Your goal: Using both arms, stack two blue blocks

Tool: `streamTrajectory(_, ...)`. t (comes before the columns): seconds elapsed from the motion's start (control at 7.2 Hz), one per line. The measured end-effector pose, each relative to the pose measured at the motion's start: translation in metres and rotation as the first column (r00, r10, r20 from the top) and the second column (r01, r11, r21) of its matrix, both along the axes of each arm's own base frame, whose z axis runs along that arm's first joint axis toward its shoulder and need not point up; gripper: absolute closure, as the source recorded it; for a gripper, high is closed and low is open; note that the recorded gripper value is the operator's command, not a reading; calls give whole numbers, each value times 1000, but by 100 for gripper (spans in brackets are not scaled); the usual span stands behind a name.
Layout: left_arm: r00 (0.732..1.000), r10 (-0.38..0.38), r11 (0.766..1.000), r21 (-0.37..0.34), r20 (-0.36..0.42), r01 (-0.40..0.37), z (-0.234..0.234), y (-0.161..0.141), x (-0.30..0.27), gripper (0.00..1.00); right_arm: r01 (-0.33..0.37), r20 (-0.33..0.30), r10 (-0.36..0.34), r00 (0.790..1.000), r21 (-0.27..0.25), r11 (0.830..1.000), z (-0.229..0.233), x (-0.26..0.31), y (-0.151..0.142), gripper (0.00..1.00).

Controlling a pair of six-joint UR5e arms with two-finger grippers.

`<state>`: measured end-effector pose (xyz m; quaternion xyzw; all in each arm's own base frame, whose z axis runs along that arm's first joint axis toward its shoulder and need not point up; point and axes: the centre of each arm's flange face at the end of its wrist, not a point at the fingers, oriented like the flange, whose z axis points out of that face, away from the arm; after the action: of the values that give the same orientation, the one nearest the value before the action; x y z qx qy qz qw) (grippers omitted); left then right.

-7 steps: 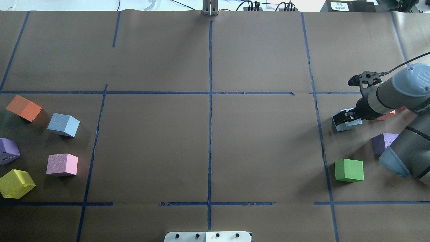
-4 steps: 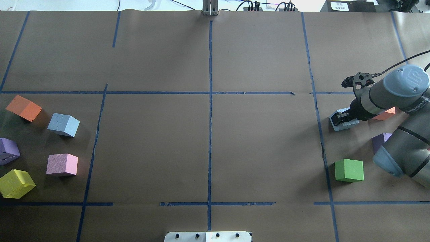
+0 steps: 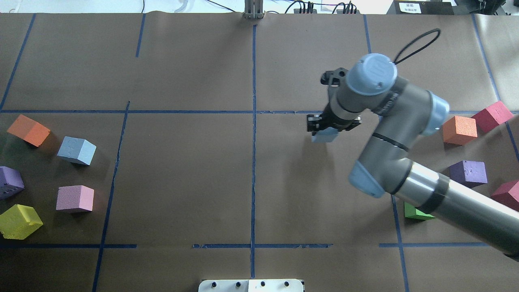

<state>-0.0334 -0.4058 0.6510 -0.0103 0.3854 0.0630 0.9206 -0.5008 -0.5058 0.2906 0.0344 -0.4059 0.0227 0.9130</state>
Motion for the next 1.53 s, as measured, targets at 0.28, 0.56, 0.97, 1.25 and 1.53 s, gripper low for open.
streamTrajectory(0.28,1000,-1,1000,-1,0,1,0,0,0,0,-103,-3,103,995,-65,993,-89,-98,3,83)
streamTrajectory(0.56,1000,-1,1000,-2,0,1,1,0,0,0,-129,-19,128,992,-73,989,-111,-139,22,1)
streamTrajectory(0.97,1000,1,1000,10,1,-1,-5,-2,0,0,-121,-33,120,992,-15,993,-112,-148,31,0)
streamTrajectory(1.25,1000,2,999,38,4,-2,-18,-12,3,0,-89,-11,89,996,3,996,-130,-114,8,0)
streamTrajectory(1.53,1000,1,995,105,-3,0,-48,-47,6,0,-3,-43,3,999,1,1000,-132,-24,-40,0)
